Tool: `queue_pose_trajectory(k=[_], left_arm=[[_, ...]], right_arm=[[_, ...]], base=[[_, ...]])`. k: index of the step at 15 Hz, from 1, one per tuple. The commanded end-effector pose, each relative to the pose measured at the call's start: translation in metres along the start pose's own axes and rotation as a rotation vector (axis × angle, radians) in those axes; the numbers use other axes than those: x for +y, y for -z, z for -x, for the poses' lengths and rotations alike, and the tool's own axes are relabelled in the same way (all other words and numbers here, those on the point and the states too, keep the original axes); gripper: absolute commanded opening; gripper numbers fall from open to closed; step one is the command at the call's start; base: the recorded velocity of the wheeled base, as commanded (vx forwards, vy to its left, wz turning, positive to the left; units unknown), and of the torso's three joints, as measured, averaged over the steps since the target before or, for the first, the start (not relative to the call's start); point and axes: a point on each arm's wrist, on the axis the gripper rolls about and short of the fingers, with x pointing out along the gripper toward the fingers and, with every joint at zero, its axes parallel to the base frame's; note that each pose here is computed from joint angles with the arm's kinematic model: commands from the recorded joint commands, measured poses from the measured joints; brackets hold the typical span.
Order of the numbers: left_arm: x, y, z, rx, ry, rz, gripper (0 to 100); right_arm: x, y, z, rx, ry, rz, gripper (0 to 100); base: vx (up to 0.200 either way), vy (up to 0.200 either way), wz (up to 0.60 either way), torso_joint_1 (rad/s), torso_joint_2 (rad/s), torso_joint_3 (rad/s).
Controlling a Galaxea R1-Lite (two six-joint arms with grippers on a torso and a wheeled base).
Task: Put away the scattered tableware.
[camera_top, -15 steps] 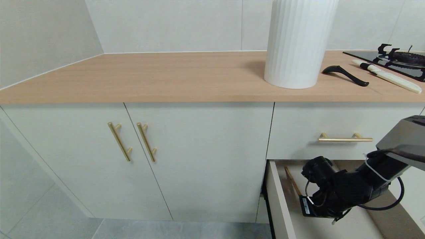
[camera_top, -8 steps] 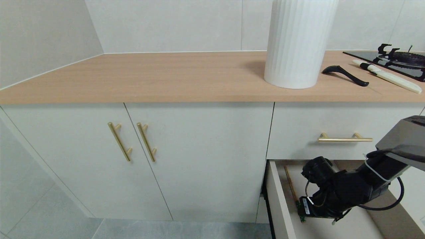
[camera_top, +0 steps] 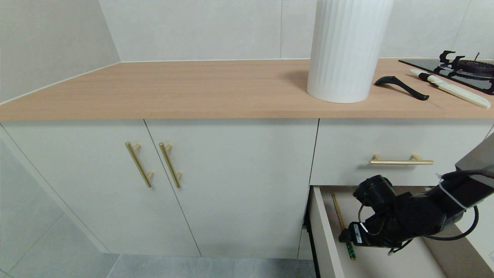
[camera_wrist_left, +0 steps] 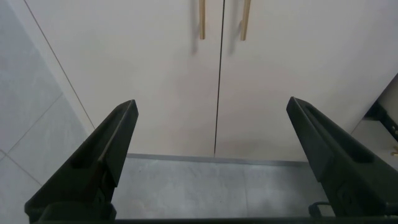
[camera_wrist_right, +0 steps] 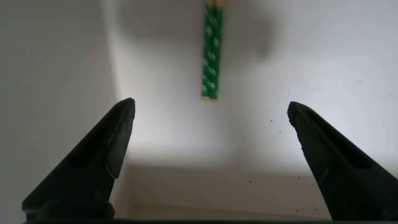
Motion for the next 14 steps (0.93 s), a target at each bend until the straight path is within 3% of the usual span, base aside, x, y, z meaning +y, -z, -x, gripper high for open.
queue_pose_trajectory(k=[1,5,8,11,14], left_arm=[[0.000,0.000,0.000,0.000,-0.001,0.000,100],[0.000,0.000,0.000,0.000,-0.001,0.000,100],[0.000,0.000,0.000,0.000,-0.001,0.000,100],[0.000,0.000,0.000,0.000,-0.001,0.000,100],[0.000,0.000,0.000,0.000,-0.001,0.000,100]], right_arm=[[-0.004,-0.014,0.061,-0.173,-0.063,-0.021,100],[-0.035,-0.031,0.145,-0.314,-0.055,-0.122,100],[-0.051,-0.023,0.205,-0.429,-0.056,-0.153,100],[-0.058,-0.006,0.242,-0.512,-0.051,-0.106,100],[-0.068,0.008,0.248,-0.536,0.005,-0.011,100]], base=[[0.000,0.000,0.00,0.000,0.00,0.000],[0.000,0.000,0.00,0.000,0.00,0.000],[0.000,0.000,0.00,0.000,0.00,0.000],[0.000,0.000,0.00,0.000,0.00,0.000],[0.000,0.000,0.00,0.000,0.00,0.000]])
